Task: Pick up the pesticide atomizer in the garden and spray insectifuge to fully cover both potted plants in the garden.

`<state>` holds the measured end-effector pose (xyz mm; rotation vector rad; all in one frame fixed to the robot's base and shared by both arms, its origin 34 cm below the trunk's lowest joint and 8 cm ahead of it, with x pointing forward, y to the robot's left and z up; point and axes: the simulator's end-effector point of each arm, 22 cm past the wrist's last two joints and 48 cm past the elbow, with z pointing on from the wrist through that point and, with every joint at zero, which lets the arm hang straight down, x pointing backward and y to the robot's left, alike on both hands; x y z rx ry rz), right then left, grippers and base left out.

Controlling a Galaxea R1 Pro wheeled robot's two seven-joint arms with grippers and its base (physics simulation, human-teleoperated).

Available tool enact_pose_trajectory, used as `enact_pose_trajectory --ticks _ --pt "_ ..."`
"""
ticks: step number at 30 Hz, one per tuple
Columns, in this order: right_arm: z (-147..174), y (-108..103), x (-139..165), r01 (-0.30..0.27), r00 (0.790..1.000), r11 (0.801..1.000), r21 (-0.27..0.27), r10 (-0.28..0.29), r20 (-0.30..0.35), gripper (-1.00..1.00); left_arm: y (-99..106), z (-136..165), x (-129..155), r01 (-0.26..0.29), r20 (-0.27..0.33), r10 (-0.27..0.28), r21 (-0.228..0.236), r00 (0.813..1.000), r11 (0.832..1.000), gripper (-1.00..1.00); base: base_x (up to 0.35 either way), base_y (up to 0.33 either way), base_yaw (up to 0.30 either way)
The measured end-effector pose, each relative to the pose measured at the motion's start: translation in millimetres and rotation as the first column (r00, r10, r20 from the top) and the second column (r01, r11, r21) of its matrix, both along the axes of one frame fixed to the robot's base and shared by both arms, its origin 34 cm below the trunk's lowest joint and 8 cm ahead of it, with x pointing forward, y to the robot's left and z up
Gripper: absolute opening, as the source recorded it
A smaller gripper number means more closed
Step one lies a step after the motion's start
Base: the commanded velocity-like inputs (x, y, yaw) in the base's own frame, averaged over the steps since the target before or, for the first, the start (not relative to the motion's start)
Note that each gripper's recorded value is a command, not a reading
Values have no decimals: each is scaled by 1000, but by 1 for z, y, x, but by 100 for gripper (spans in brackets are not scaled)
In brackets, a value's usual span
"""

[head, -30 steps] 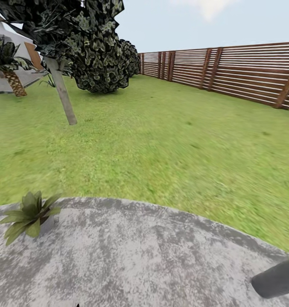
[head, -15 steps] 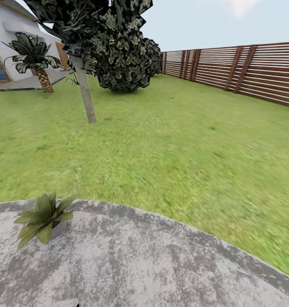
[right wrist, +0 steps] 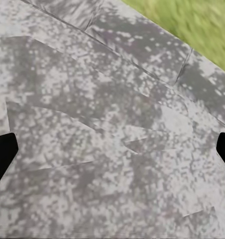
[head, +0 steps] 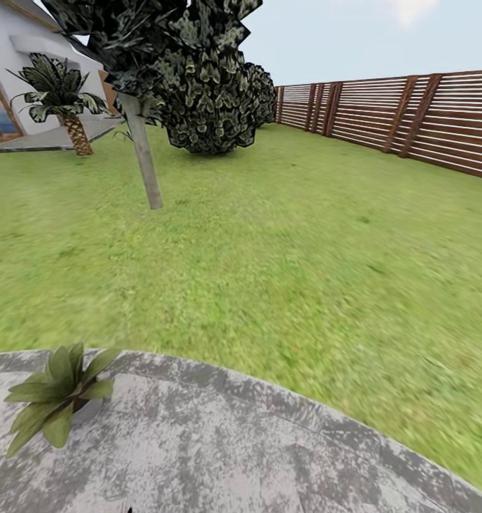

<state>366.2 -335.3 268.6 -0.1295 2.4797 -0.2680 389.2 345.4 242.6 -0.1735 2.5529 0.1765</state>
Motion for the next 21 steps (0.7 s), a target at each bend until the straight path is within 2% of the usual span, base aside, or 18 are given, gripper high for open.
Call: enact_pose_trajectory --ticks 21 --pt "4 -2 5 12 1000 1000 -1 -12 17 100 0 4 5 1 15 -1 0 1000 1000 100 337 0 0"
